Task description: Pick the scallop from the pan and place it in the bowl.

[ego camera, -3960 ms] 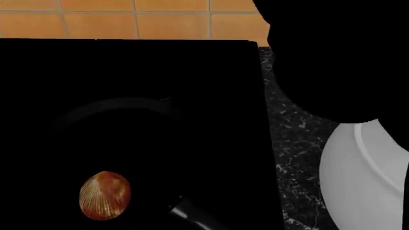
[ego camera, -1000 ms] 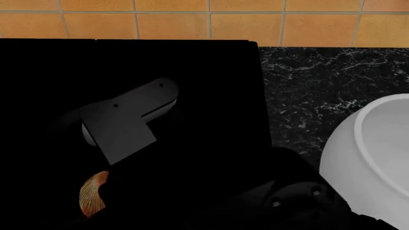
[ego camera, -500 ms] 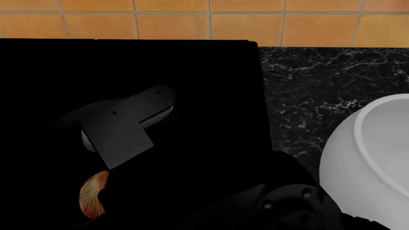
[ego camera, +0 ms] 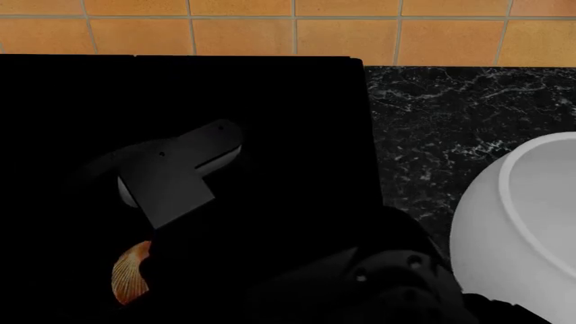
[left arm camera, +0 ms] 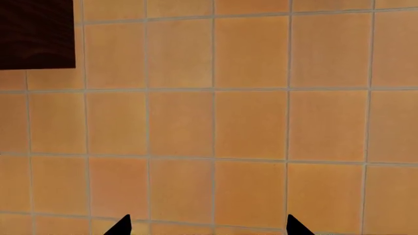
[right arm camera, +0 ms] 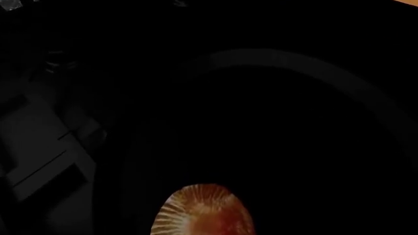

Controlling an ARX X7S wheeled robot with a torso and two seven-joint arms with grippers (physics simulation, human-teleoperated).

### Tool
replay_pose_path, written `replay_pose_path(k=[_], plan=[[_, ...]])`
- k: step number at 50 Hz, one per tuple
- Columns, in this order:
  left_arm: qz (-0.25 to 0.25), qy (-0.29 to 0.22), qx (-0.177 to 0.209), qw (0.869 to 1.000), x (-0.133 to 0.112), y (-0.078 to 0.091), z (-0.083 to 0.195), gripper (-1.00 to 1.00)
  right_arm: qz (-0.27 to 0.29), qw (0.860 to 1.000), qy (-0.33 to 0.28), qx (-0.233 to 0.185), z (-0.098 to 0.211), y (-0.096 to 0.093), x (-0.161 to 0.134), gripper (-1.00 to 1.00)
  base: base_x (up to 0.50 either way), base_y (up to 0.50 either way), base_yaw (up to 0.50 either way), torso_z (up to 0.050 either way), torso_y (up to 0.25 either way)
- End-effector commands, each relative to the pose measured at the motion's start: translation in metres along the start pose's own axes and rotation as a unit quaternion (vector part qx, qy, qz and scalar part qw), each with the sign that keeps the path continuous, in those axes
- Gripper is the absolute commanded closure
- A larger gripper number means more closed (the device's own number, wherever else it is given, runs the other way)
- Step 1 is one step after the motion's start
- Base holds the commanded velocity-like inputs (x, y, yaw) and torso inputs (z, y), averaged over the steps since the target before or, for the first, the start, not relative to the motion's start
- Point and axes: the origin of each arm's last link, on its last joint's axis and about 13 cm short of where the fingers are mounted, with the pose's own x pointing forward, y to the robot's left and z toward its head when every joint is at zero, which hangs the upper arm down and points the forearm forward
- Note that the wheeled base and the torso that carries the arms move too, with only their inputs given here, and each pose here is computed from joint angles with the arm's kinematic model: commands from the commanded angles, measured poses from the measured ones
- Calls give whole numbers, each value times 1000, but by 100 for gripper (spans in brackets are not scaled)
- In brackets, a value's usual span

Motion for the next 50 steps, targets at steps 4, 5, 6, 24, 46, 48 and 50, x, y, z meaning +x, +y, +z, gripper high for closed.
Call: replay_pose_path(k=[4,5,6,24,46,48,50], plan=[[4,4,-1,1000,3,2,-5,-100,7,1000,7,3,0,-1,8,-100,0,0,0,0,0],[4,4,-2,1000,3,2,-5,-100,7,1000,8,3,0,-1,8,-100,0,0,0,0,0],[4,5,-2,1000,3,2,-6,-100,7,1000,8,3,0,-1,8,-100,0,0,0,0,0],[9,9,-1,1000,5,3,-11,-100,2,1000,10,-3,-3,-2,12,100,0,0,0,0,0],[10,9,1,1000,4,3,-12,-100,-7,1000,-21,-11,5,-1,-3,100,0,0,0,0,0],[9,8,1,1000,4,3,-12,-100,-8,999,-31,-11,9,0,-9,100,0,0,0,0,0],[10,8,0,1000,3,3,-11,-100,-10,999,-39,-13,11,0,-12,100,0,0,0,0,0]])
